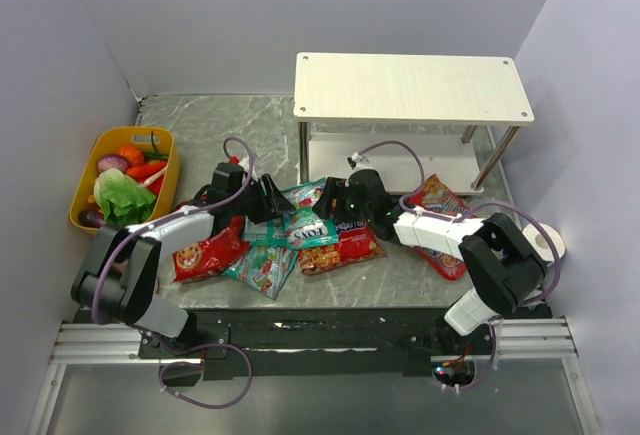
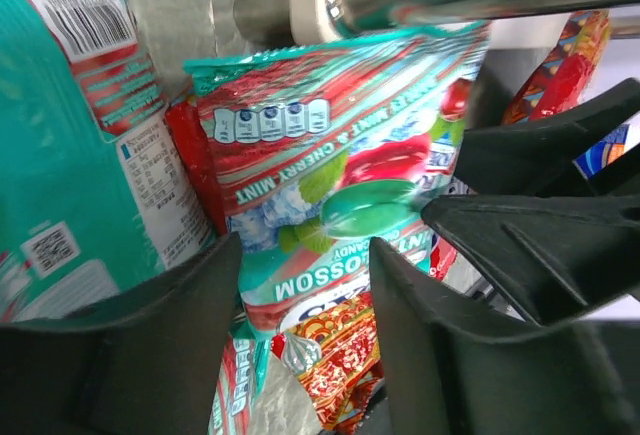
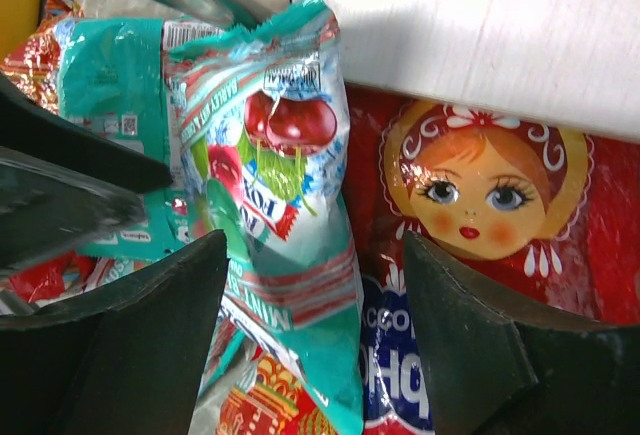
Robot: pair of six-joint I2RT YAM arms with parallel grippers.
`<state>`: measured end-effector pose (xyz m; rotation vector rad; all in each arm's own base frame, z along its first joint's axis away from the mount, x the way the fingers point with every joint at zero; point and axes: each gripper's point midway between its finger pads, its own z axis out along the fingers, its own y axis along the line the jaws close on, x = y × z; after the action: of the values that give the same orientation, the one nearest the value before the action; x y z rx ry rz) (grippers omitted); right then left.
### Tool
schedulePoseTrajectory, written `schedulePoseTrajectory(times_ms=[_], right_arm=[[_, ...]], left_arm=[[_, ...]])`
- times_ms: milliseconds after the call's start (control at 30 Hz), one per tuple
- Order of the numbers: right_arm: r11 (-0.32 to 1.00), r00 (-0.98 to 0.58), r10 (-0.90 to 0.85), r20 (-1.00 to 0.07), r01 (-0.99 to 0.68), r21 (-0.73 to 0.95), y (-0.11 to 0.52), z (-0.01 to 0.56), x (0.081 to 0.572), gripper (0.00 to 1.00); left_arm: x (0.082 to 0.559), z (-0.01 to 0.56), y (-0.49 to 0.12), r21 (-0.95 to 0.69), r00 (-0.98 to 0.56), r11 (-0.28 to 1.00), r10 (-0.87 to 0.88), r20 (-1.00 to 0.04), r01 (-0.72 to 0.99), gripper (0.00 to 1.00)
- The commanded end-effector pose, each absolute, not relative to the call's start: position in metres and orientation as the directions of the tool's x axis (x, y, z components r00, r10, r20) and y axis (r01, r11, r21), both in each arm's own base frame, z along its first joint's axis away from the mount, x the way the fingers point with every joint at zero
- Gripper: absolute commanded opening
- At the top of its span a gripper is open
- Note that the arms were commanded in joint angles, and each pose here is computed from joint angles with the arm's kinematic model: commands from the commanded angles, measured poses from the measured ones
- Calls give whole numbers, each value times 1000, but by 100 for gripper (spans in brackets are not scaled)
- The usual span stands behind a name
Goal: Place and organize the candy bags onto the shelf
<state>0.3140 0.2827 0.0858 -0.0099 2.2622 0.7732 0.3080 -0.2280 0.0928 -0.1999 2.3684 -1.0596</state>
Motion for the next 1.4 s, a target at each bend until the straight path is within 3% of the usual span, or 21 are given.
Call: schedulePoseTrajectory(times_ms=[0, 167, 333, 467, 667, 1067, 1367], right_arm=[[817, -699, 227, -678, -242, 523, 291, 94, 328, 76], [812, -737, 209, -643, -236, 534, 292, 78, 318, 65], [806, -753, 205, -625, -233, 545, 291, 67, 309, 54], [806, -750, 202, -630, -237, 542, 287, 67, 304, 23], [804, -736, 218, -641, -237, 545, 280, 78, 299, 2], [759, -647, 197, -737, -375, 532, 282, 156, 266, 0], [703, -509, 219, -832, -509, 497, 269, 256, 238, 0]], left_arm=[[308, 94, -249, -781, -873, 614, -310, -376, 118, 54], [301, 78, -251, -766, -892, 635, -288, -349, 95, 48], [297, 75, -252, -756, -890, 648, -284, -356, 96, 50], [297, 79, -250, -743, -882, 662, -283, -377, 104, 50], [309, 106, -240, -694, -831, 707, -299, -469, 137, 51], [326, 194, -177, -526, -580, 845, -382, -719, 96, 67], [335, 215, -120, -400, -403, 913, -399, -824, -86, 68]])
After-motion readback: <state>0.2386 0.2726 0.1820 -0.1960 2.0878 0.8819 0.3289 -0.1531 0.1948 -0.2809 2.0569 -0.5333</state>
